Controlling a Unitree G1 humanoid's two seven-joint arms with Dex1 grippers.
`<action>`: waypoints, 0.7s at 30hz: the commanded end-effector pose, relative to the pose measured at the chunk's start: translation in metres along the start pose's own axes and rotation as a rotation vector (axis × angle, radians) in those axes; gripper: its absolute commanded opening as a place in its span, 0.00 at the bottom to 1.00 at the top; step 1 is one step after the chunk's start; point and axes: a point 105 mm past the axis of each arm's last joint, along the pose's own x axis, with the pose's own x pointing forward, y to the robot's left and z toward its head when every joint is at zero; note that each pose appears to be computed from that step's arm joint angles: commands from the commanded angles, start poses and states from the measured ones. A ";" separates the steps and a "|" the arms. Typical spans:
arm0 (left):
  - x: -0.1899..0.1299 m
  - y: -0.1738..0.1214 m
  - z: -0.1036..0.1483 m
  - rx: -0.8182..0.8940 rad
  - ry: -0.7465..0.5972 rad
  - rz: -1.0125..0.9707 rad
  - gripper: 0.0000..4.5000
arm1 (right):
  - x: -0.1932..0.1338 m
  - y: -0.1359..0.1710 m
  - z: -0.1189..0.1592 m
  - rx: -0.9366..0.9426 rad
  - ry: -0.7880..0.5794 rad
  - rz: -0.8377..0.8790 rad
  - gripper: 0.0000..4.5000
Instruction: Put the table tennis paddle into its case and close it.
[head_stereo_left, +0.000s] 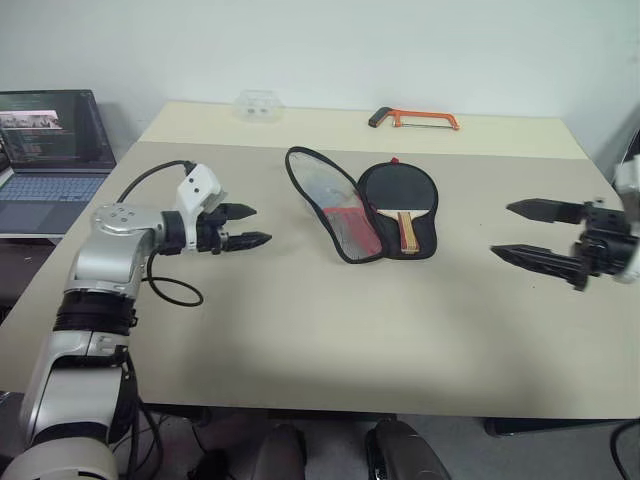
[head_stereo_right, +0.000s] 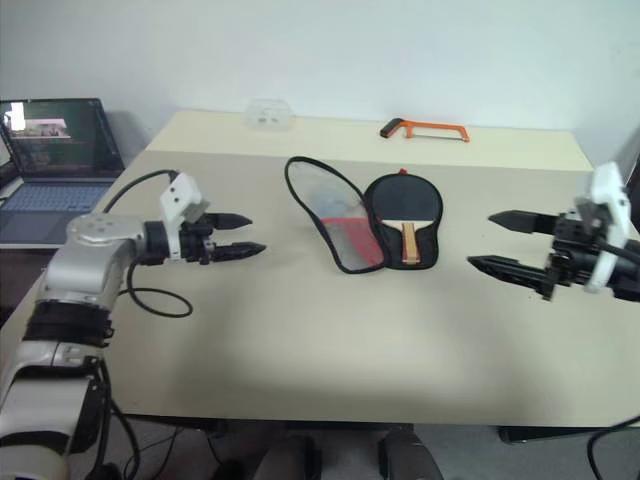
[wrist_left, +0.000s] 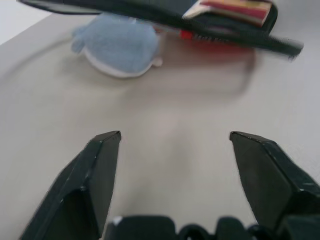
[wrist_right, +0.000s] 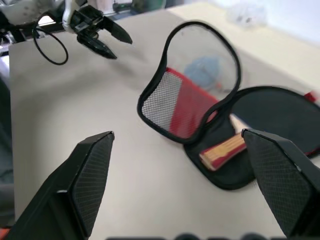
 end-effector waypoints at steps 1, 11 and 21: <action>0.005 0.007 0.012 0.041 -0.018 0.024 0.48 | -0.019 -0.004 0.005 -0.052 -0.030 -0.053 1.00; 0.039 -0.001 0.022 0.065 -0.033 -0.037 0.01 | -0.037 -0.024 -0.012 -0.034 -0.051 -0.224 1.00; 0.089 -0.045 0.081 0.153 -0.196 -0.175 0.01 | -0.042 -0.015 -0.011 -0.037 -0.065 -0.212 1.00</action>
